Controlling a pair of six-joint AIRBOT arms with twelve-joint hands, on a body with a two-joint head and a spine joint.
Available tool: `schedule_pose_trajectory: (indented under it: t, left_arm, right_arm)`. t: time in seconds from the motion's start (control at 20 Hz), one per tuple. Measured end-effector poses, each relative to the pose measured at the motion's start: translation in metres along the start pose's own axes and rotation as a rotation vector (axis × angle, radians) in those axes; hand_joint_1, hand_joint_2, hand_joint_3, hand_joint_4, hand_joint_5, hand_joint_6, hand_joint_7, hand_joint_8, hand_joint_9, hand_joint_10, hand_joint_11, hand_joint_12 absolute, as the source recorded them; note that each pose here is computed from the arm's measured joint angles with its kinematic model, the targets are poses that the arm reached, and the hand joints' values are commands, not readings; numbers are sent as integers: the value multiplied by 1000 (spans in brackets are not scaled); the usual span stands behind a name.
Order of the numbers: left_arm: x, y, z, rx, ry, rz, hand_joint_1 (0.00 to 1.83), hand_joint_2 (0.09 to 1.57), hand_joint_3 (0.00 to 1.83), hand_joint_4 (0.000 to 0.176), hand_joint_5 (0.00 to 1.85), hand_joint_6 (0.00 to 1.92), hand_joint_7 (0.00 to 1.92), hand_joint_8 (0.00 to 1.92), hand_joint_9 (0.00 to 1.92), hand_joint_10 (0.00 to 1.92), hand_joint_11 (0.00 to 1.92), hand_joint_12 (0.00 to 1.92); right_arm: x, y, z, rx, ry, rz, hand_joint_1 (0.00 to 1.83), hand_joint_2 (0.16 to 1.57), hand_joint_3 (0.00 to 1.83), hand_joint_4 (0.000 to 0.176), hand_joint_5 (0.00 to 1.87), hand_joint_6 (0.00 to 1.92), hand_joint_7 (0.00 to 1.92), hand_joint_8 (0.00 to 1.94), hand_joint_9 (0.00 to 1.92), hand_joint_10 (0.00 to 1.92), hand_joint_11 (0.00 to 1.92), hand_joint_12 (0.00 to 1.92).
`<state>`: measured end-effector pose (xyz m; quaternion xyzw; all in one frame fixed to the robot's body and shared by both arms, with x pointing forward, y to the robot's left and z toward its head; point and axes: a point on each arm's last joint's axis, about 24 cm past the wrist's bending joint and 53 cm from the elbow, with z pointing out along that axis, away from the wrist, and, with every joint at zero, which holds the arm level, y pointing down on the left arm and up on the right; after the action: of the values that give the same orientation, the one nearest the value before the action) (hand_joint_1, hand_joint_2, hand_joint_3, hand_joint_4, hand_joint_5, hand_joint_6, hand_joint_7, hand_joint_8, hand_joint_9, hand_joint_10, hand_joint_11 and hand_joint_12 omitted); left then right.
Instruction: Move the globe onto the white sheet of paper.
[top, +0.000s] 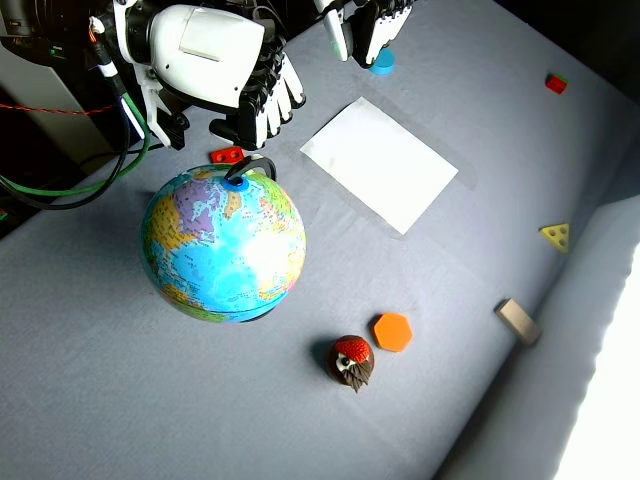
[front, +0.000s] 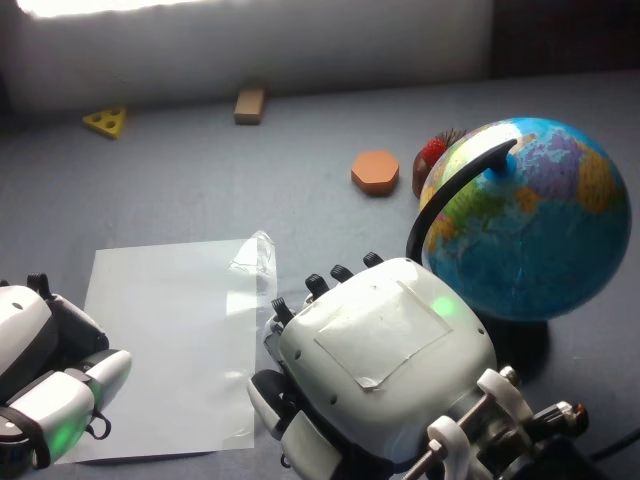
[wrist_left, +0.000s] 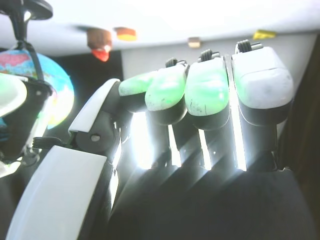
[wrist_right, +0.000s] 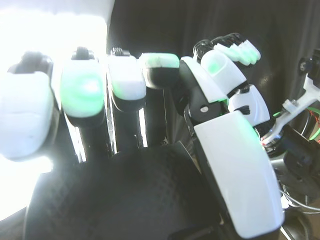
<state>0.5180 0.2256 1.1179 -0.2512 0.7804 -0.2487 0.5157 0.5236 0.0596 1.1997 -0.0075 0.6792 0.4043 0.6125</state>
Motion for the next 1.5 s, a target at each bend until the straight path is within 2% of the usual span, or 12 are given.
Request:
schedule_pose_trajectory:
  t: [0.05,0.1,0.3,0.45,0.55,0.65,0.75,0.95,1.1,1.25,1.35,1.5]
  left_arm:
    - [0,-1,0,4,0,3,0,1197,91,0,0,0,0,0,0,0,0,0]
    - [0,1,0,-2,3,2,0,1212,60,0,0,0,0,0,0,0,0,0]
    - [-1,-2,0,8,-4,5,0,1218,51,0,0,0,0,0,0,0,0,0]
    - [9,2,0,-8,17,20,0,1220,48,0,0,0,0,0,0,0,0,0]
    - [17,10,1,-21,38,43,0,1221,45,0,0,0,0,0,0,0,0,0]
    - [26,21,0,-38,42,45,0,1222,42,0,0,0,0,0,0,0,0,0]
    - [39,31,-1,-41,61,43,0,1223,40,0,0,0,0,0,0,0,0,0]
    - [49,37,0,-5,61,72,0,1225,37,0,0,0,0,0,0,0,0,0]
    - [59,42,-1,13,72,99,0,1226,35,0,0,0,0,0,0,0,0,0]
    - [66,54,0,-2,87,104,0,1227,33,0,0,0,0,0,0,0,0,0]
    - [68,53,3,11,82,104,0,1228,31,0,0,0,0,0,0,0,0,0]
    - [69,58,8,13,76,103,0,1229,29,0,0,0,0,0,0,0,0,0]
  right_arm:
    - [0,0,0,2,1,-2,0,1135,160,0,173,123,164,20,107,26,0,64]
    - [2,-2,0,9,11,1,0,1180,66,0,189,53,173,3,118,15,0,77]
    - [2,2,0,-12,17,-8,0,1196,29,0,198,26,173,0,123,8,0,63]
    - [10,-2,0,-24,72,11,0,1201,20,0,207,20,181,2,136,9,0,83]
    - [15,-2,-2,-49,119,27,0,1205,12,0,216,14,186,1,149,9,0,136]
    - [17,2,-6,-109,158,50,0,1207,8,0,221,11,195,3,170,14,0,208]
    - [20,3,-14,-160,193,29,0,1207,8,0,222,11,196,3,172,14,0,211]
    - [38,-26,-32,-143,312,-29,0,1208,7,0,223,10,193,1,166,10,0,220]
    - [32,-48,-39,-115,348,-70,0,1209,5,0,229,9,199,2,170,8,0,251]
    - [31,-62,-55,-133,436,-112,0,1210,5,0,226,7,201,2,171,8,0,252]
    - [33,-73,-65,-124,490,-130,0,1211,5,0,245,14,218,9,179,11,0,252]
    - [47,-87,-82,-114,588,-173,0,1210,4,0,248,15,221,9,182,12,0,254]
